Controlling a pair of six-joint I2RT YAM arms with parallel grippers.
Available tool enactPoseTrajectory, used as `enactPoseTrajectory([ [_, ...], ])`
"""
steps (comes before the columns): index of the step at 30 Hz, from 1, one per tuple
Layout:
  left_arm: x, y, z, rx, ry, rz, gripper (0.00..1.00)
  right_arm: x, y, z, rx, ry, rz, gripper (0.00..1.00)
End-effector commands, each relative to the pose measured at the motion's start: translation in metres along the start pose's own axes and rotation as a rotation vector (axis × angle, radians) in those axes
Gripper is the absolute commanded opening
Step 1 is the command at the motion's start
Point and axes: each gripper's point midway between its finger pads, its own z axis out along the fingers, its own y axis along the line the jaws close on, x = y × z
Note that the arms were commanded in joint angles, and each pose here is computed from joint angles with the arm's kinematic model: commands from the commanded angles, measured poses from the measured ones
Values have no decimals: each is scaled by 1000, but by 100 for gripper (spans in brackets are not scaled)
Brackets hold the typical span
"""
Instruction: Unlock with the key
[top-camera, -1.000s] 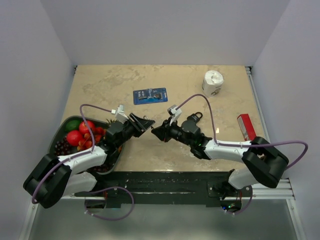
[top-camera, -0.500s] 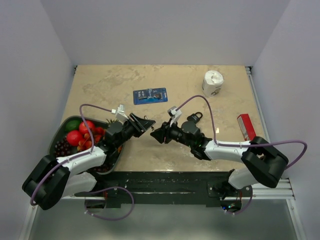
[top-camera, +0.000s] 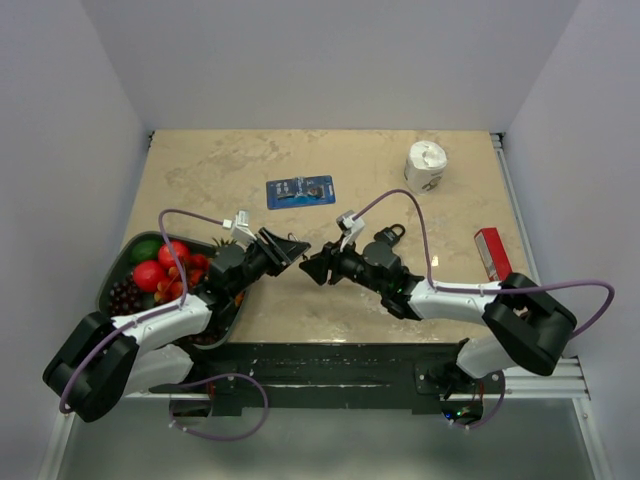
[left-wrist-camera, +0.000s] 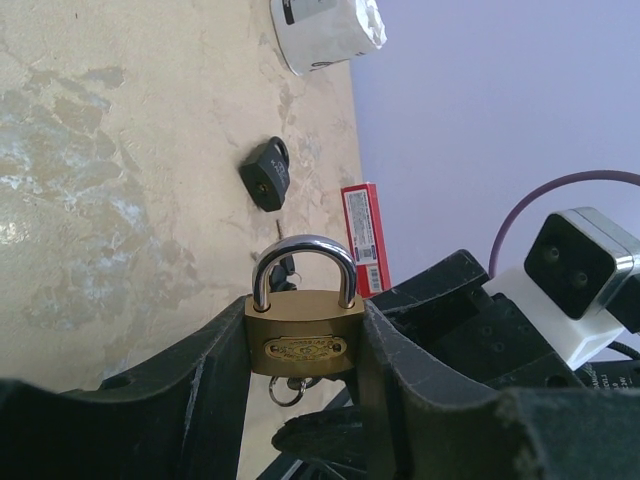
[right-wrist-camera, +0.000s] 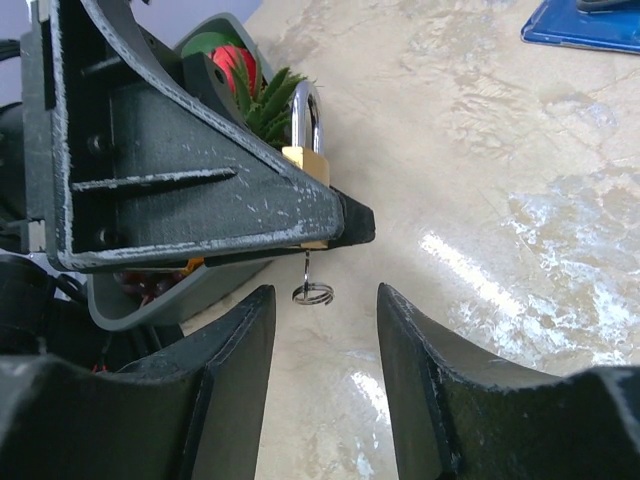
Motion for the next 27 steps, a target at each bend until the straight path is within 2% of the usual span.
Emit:
enactPoseTrajectory([
  [1, -8, -18, -2, 73, -24, 24, 0, -47, 17, 2, -30, -139, -20, 49],
  [3, -8, -18, -2, 74, -26, 26, 0, -48, 17, 2, -30, -143, -25, 49],
  [6, -7, -19, -3, 79, -22, 26, 0, -47, 17, 4, -31, -139, -26, 42],
  [9, -7, -20, -3, 84, -21, 28, 0, -46, 16, 5, -36, -140, -19, 29],
  [10, -7, -19, -3, 84, -22, 30, 0, -44, 16, 5, -39, -136, -19, 21],
  [13, -9, -25, -5, 114, -29, 36, 0, -43, 16, 5, -41, -136, -13, 10],
  [17, -8, -34, -8, 165, -23, 59, 0, -44, 14, 3, -60, -143, 10, 0],
  [27, 3, -78, -31, 420, 21, 177, 0, -67, 19, -18, -241, -214, 164, 0],
])
